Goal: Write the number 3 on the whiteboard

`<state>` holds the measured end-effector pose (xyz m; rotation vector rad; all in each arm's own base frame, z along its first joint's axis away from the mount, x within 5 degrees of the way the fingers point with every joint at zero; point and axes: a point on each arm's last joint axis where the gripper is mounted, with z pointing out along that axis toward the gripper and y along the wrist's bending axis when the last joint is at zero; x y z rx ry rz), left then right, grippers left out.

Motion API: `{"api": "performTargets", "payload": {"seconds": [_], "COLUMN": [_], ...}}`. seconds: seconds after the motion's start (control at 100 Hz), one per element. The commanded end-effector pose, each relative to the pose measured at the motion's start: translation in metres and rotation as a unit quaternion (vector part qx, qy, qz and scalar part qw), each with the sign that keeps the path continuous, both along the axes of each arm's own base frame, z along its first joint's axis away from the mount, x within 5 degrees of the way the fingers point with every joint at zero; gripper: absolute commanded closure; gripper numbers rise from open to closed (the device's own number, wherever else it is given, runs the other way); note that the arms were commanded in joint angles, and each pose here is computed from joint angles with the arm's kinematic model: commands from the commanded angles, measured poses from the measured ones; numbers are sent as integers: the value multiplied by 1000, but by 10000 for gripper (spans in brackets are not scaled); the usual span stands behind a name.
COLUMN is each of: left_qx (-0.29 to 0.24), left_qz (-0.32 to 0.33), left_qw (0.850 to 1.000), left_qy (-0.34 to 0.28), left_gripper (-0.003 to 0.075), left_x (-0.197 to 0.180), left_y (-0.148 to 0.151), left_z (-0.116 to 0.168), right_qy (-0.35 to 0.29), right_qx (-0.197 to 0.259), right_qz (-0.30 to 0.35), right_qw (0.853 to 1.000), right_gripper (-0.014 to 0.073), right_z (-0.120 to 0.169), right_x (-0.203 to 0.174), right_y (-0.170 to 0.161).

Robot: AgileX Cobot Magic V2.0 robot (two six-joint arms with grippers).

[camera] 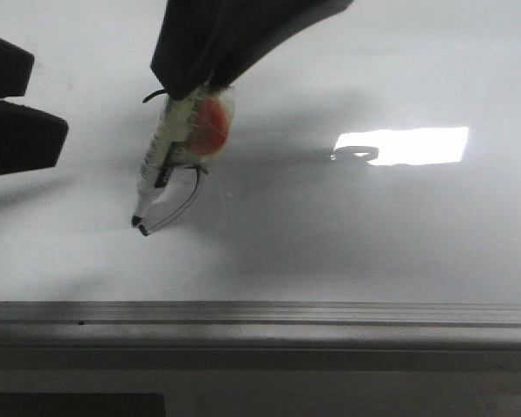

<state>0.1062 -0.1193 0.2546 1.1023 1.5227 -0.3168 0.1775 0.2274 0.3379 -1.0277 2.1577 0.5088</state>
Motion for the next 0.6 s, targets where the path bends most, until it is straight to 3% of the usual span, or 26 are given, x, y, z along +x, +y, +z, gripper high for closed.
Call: {"api": "performTargets", "payload": {"seconds": [0.0, 0.31, 0.38, 0.5, 0.59], "left_qx": [-46, -43, -43, -44, -43], "left_qz": [-13, -16, -15, -15, -15], "left_qw": [999, 999, 999, 999, 999], "left_qy": [-21, -12, -11, -11, -10], "left_gripper": [332, 341, 431, 729, 741], "left_x": [3, 6, 6, 6, 6], "left_y": [-8, -13, -13, -13, -13], "left_z": [15, 10, 10, 10, 10], "right_qy": [-57, -59, -55, -50, -47], "right_qx": [50, 64, 65, 69, 72], "right_qz": [16, 45, 45, 44, 44], "right_qw": [997, 995, 995, 995, 995], "right_gripper": [659, 659, 659, 659, 659], "right_z": [29, 38, 38, 38, 38], "right_x": [-5, -19, -19, -20, -20], "right_y": [5, 16, 17, 17, 17]}}
